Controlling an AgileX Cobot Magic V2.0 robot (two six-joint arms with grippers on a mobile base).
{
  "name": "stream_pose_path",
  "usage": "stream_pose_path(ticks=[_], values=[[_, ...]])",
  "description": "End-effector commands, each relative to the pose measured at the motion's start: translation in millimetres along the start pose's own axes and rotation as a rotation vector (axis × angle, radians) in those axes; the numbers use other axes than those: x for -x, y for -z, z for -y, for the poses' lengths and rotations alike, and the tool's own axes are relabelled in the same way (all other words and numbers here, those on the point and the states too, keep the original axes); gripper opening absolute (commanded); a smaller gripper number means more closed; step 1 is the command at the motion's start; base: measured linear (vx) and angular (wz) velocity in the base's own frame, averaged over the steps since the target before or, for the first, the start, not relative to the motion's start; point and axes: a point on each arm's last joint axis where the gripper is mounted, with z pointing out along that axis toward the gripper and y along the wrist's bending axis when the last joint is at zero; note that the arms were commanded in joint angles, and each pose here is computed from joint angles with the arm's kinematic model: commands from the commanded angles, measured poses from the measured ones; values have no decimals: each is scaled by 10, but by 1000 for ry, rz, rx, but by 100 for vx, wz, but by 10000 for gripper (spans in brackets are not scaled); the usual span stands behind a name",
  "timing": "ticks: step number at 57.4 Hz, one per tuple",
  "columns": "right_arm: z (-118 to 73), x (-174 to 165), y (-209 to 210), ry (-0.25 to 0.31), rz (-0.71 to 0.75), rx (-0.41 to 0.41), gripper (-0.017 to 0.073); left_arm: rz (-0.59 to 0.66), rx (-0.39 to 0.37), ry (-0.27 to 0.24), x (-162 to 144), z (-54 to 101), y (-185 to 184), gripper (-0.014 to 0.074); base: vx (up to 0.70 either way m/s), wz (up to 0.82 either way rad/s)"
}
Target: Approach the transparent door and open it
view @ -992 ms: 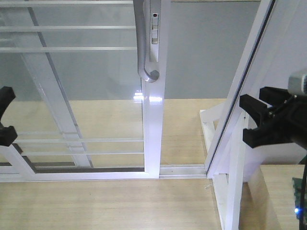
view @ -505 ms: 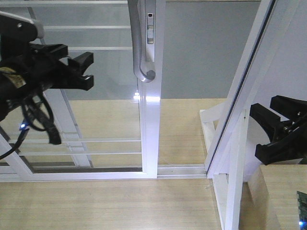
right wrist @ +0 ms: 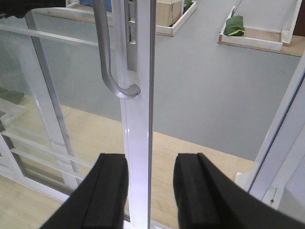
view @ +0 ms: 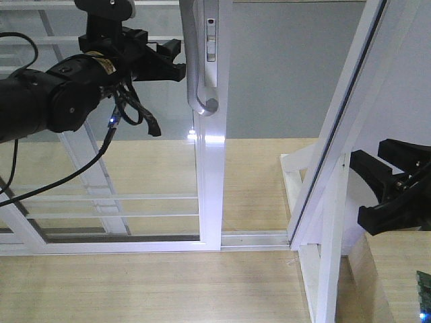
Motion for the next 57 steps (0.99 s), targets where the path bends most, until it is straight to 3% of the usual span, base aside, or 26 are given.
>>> stream_pose_path(ticks=[1,10,13,38,48,57], values=[[16,164,33,-2,106,-15,320,179,-2,26,382,10,13,518,0,0],[16,164,33,-2,106,-15,320,194,-12,121,401,10,-144,518,0,0],[16,164,33,-2,106,-15,320,193,-13,127,388,15,-209,518,0,0],[16,164,33,-3,106,-15,320,199,-36,118,312,123,-584,512,0,0],[16,164,33,-3,106,-15,320,200,-7,56,308,19,-589,480,0,0],[16,164,33,-3,106,-15,320,200,20,62,306,-109,-587,430,0,0]])
